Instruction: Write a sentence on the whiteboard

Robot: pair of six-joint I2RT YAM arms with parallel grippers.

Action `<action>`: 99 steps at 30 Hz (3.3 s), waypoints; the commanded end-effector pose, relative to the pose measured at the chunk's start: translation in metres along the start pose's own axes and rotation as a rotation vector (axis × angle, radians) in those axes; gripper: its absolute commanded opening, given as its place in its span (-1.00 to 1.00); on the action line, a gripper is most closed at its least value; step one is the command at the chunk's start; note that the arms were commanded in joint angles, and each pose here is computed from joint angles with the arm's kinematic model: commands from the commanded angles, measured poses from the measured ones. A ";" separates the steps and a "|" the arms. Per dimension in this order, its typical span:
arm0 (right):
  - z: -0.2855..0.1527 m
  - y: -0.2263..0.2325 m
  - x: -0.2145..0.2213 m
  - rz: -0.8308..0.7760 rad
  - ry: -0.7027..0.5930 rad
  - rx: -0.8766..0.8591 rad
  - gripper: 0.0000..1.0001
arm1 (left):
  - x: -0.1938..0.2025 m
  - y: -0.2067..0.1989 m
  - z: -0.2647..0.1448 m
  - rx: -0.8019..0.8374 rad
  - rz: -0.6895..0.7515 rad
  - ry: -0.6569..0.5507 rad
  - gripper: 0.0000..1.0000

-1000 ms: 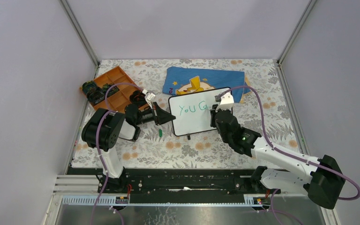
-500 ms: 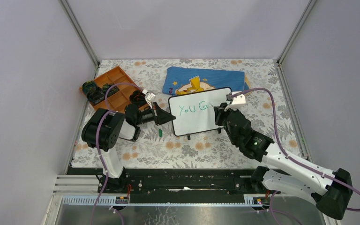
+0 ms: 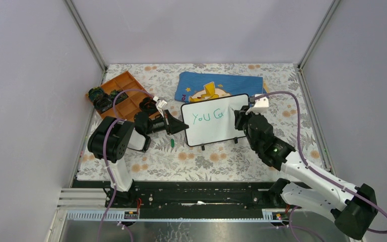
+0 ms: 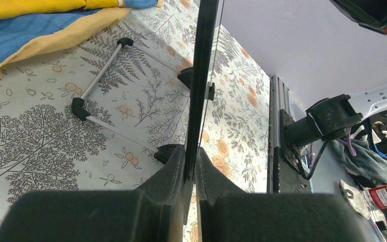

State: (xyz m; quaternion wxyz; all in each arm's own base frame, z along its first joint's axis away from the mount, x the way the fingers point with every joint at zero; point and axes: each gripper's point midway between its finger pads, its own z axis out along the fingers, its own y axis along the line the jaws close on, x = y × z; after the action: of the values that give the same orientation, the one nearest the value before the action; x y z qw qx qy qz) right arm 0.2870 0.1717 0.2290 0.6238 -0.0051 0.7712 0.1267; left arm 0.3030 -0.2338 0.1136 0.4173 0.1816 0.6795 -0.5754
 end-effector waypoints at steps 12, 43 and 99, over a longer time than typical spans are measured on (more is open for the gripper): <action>-0.001 -0.010 -0.043 0.301 -0.198 -0.148 -1.00 | 0.011 0.001 0.000 -0.005 -0.025 0.039 -1.00; 0.000 0.008 -0.012 0.000 -0.058 -0.125 -1.00 | 0.014 0.002 0.001 -0.009 -0.029 0.049 -1.00; 0.005 0.010 0.017 -0.049 0.008 -0.032 -1.00 | 0.018 -0.001 0.004 -0.005 -0.019 0.071 -1.00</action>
State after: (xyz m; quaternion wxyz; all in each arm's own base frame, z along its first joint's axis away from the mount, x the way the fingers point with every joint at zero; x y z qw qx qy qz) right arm 0.2793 0.1817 0.1878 0.5981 -0.0622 0.7911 0.1119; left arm 0.3026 -0.2357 0.1133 0.4168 0.1907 0.6820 -0.5699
